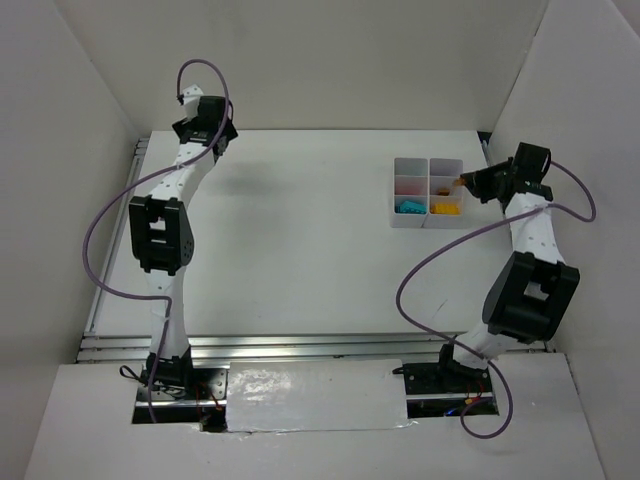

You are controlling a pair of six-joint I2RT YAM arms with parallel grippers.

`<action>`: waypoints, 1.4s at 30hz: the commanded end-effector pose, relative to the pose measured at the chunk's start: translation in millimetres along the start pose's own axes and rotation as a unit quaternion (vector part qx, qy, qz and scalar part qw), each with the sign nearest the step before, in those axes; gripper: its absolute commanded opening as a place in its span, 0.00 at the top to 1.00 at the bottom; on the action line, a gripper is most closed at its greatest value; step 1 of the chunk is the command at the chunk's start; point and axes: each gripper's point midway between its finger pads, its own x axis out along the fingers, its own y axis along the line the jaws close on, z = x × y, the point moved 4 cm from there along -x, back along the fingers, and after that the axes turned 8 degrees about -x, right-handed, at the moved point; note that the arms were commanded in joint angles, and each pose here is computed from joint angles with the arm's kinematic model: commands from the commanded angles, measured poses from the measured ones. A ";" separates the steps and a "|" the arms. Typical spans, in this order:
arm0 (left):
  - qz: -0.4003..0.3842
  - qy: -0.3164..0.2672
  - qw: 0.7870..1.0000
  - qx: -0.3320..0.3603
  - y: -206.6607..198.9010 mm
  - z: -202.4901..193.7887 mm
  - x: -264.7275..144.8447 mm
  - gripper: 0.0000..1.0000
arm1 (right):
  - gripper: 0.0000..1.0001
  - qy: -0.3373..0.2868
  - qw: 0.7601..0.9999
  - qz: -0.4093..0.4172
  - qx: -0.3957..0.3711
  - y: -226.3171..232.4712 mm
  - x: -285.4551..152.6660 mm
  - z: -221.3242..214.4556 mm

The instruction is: Sort the legos into containers by color

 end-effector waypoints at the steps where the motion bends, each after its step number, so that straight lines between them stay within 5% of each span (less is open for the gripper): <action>1: -0.035 -0.029 0.999 -0.005 -12.9 38.4 -14.2 0.00 | 1.00 -0.017 1.000 -0.004 0.002 20.0 8.8 15.0; 10: -0.061 -0.061 0.996 0.022 -43.4 28.6 -21.8 0.00 | 0.98 -0.040 0.996 -0.079 0.008 44.7 37.1 -0.2; 24: -0.057 -0.066 0.996 0.034 -28.1 35.9 -40.7 0.01 | 0.96 -0.025 0.986 -0.163 0.030 18.4 67.2 -8.8; 36: -0.045 -0.072 0.996 0.020 -15.2 42.3 -46.8 0.00 | 0.78 -0.017 0.985 -0.172 0.020 13.7 74.4 -12.4; 42: -0.045 -0.071 0.996 0.017 -9.9 44.5 -47.9 0.00 | 0.60 -0.024 0.985 -0.172 0.016 14.3 77.6 -9.9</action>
